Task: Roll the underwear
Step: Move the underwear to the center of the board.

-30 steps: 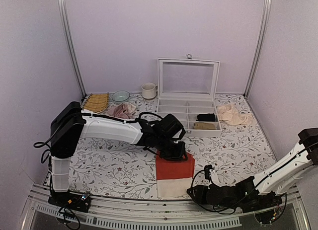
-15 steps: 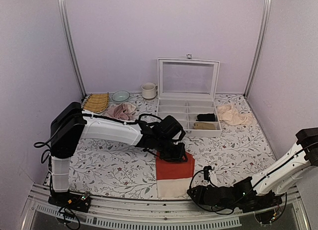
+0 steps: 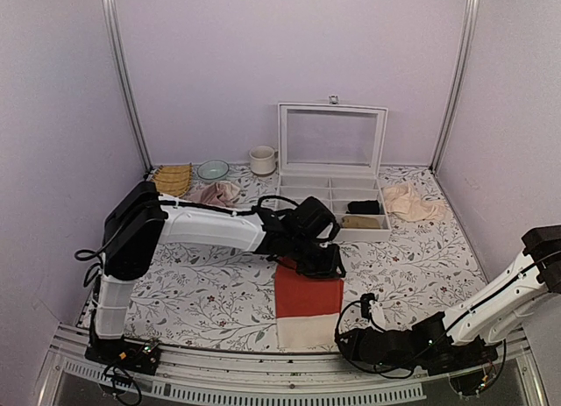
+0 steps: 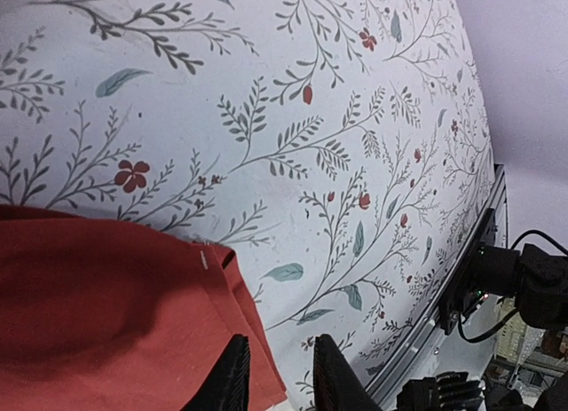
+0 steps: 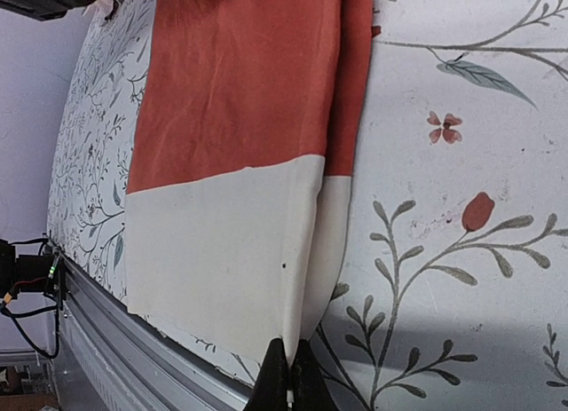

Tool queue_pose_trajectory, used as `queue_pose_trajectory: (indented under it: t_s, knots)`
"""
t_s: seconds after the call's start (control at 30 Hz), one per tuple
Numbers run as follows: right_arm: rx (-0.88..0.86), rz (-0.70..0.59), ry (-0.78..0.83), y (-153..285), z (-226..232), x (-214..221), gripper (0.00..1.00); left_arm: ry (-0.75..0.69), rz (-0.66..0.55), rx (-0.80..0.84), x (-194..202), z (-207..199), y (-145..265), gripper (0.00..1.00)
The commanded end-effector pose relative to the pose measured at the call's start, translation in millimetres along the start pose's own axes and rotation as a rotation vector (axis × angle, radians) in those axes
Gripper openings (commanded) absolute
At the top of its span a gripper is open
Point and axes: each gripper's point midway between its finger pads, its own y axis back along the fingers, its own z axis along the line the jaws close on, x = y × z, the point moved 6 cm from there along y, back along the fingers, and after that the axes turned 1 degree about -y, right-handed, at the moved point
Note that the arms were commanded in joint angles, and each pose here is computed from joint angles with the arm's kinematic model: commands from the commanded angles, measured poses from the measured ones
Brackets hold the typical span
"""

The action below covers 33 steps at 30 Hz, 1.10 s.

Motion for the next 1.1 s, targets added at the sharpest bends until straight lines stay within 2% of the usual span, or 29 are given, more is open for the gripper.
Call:
queue_pose_trajectory:
  t_s: [0.0, 0.2, 0.37, 0.63, 1.07]
  knots:
    - [0.012, -0.02, 0.024, 2, -4, -2, 0.0, -0.004, 0.055, -0.03, 3, 4, -19, 0.26]
    - [0.005, -0.023, 0.035, 2, -2, -3, 0.0, 0.0, 0.094, -0.104, 7, 18, -35, 0.32]
    - [0.003, -0.018, 0.049, 1, 0, -1, 0.0, -0.002, 0.096, -0.157, 6, 24, -38, 0.33]
    - [0.013, -0.006, 0.076, -5, 3, 3, 0.0, -0.017, 0.107, -0.19, 0, 22, -43, 0.39]
    - [0.015, 0.005, 0.112, -10, 5, 8, 0.0, -0.021, 0.178, -0.282, 13, 43, -60, 0.38]
